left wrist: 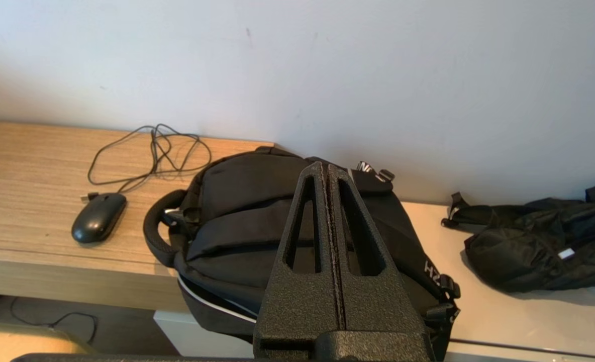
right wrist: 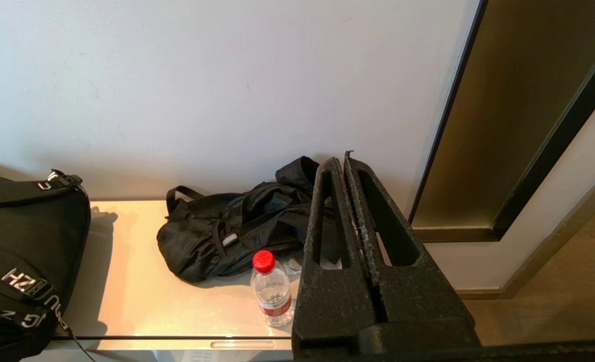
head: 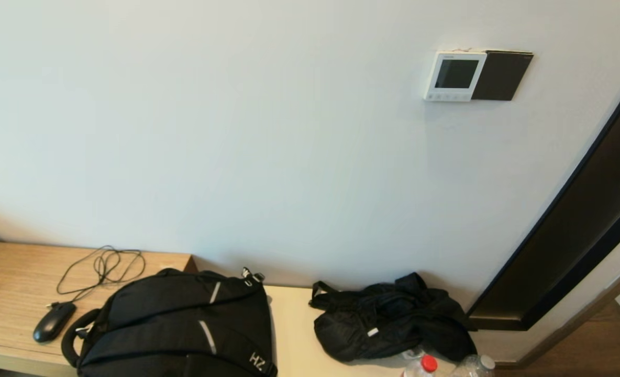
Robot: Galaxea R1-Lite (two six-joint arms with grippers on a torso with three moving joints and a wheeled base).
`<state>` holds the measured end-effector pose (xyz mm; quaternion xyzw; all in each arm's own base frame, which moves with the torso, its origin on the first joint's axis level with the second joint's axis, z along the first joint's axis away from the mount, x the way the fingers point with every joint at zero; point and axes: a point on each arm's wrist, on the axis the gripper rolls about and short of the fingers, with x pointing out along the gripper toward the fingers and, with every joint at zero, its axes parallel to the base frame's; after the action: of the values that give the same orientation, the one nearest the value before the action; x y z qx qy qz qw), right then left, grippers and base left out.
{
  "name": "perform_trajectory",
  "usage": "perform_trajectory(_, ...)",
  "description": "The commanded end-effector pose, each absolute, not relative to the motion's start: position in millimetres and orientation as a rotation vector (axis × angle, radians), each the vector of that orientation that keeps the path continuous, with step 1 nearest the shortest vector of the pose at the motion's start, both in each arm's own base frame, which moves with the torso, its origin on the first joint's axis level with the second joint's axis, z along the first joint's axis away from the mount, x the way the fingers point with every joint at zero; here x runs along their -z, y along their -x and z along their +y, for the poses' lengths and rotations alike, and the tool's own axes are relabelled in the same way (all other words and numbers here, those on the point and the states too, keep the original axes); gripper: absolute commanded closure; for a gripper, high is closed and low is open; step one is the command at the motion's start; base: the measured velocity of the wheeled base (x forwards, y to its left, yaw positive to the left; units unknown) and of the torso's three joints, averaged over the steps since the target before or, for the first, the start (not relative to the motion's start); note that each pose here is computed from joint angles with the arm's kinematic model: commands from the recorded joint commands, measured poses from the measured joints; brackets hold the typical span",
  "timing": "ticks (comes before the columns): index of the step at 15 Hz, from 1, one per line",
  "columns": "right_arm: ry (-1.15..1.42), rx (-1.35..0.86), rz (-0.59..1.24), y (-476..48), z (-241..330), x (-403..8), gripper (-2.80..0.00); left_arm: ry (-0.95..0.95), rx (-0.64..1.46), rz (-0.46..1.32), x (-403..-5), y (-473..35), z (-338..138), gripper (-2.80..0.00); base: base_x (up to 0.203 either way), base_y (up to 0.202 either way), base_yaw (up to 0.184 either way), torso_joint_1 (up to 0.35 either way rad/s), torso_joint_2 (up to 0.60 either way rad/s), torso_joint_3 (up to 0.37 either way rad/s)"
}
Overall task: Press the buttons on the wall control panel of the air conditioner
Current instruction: Turn on the central air conditioner
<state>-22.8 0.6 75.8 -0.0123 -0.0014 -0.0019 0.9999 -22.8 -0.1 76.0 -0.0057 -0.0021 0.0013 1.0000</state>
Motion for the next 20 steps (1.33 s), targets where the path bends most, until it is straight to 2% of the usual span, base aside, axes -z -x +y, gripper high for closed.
perform_trajectory(1, 0.025, 0.004, -0.001, 23, 1, -76, 0.00, 0.012, -0.003, -0.006, -76, 23, 0, 0.00, 0.000, 0.000, 0.000, 0.000, 0.00, 0.000)
perform_trajectory(13, 0.048, 0.002, -0.014, 23, 1, -77, 0.00, 0.012, -0.003, -0.006, -76, 23, 0, 0.00, 0.000, 0.000, 0.000, 0.000, 0.00, 0.000)
perform_trajectory(17, 0.059, -0.037, -0.112, 36, 2, -127, 0.00, 0.012, -0.003, -0.005, -76, 23, 0, 0.00, 0.000, 0.000, 0.000, 0.000, 0.00, 0.000)
perform_trajectory(20, 0.065, -0.092, -0.056, 20, 3, -179, 0.00, 0.012, -0.003, -0.005, -76, 23, 0, 0.00, 0.000, 0.000, 0.000, 0.000, 0.00, 0.000)
